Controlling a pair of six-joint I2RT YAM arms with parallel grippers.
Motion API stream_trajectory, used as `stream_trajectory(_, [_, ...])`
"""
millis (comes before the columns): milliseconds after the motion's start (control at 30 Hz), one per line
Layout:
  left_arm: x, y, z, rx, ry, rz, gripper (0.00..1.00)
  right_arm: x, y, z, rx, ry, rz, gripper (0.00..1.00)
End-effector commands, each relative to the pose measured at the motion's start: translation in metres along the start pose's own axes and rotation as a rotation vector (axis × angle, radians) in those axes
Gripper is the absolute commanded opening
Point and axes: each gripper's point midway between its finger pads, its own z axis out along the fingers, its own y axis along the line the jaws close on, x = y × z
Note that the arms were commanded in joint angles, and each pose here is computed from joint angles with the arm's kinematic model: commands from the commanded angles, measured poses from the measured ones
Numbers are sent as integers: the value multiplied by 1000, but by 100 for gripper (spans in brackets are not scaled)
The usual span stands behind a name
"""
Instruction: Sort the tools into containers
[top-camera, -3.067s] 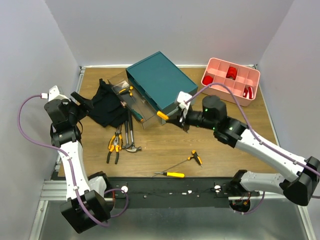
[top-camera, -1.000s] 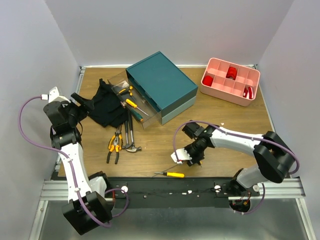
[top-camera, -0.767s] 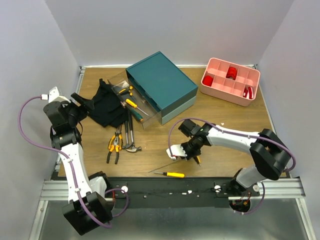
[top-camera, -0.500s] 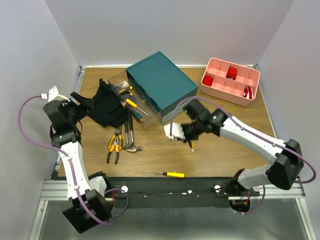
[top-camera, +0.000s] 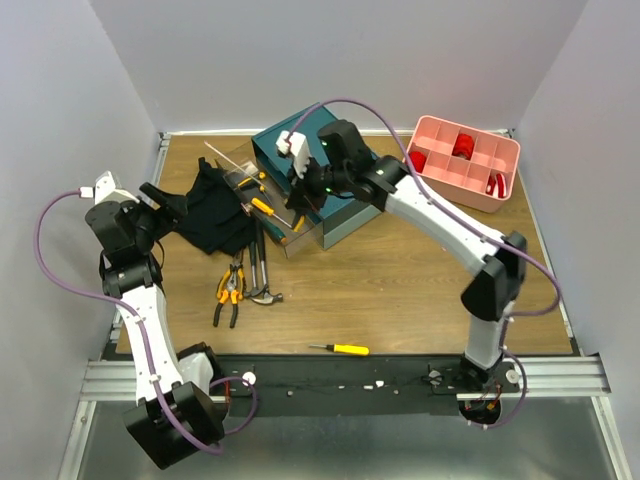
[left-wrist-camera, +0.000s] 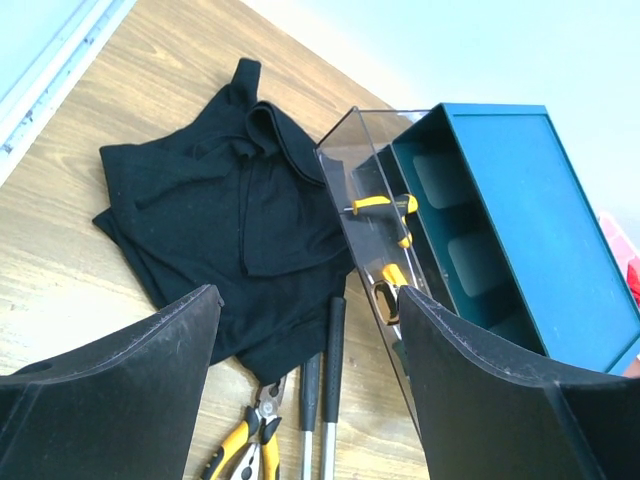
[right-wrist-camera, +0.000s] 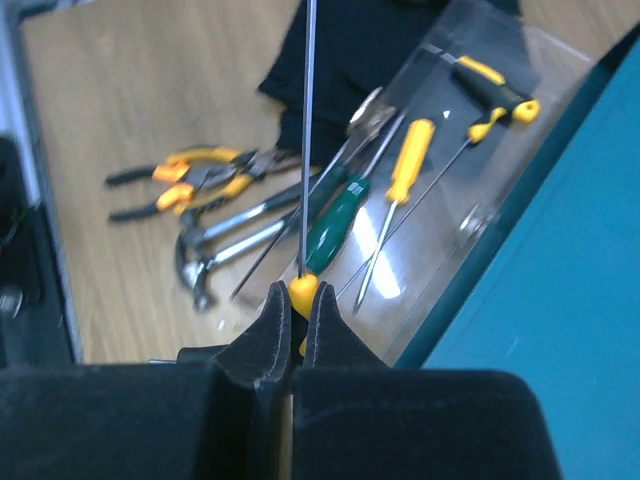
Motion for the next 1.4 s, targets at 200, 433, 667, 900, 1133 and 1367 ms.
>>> stream_trajectory(200, [-2,4,-11,-5,-24,-11,82,6,-49,53,181,4,252,1])
stream_trajectory(433, [-1,6,-8,-5,-19,-16,82,34,-52,77,165,54,288,1])
stream_trajectory(667, [-1,9,-8,-13,-16,-23,82,58,-74,85,286,119,276,32])
stream_trajectory(900, [-3,9,-6,-12,-19,-28,82,4,-64,39,293,9,247,71])
stream_trajectory(1133, [-9,5,0,7,-20,-39,82,24,27,-12,-98,28,11,72])
stream_trajectory(1367, [-19,3,8,19,-24,-18,82,176,90,-26,-270,209,-75,73])
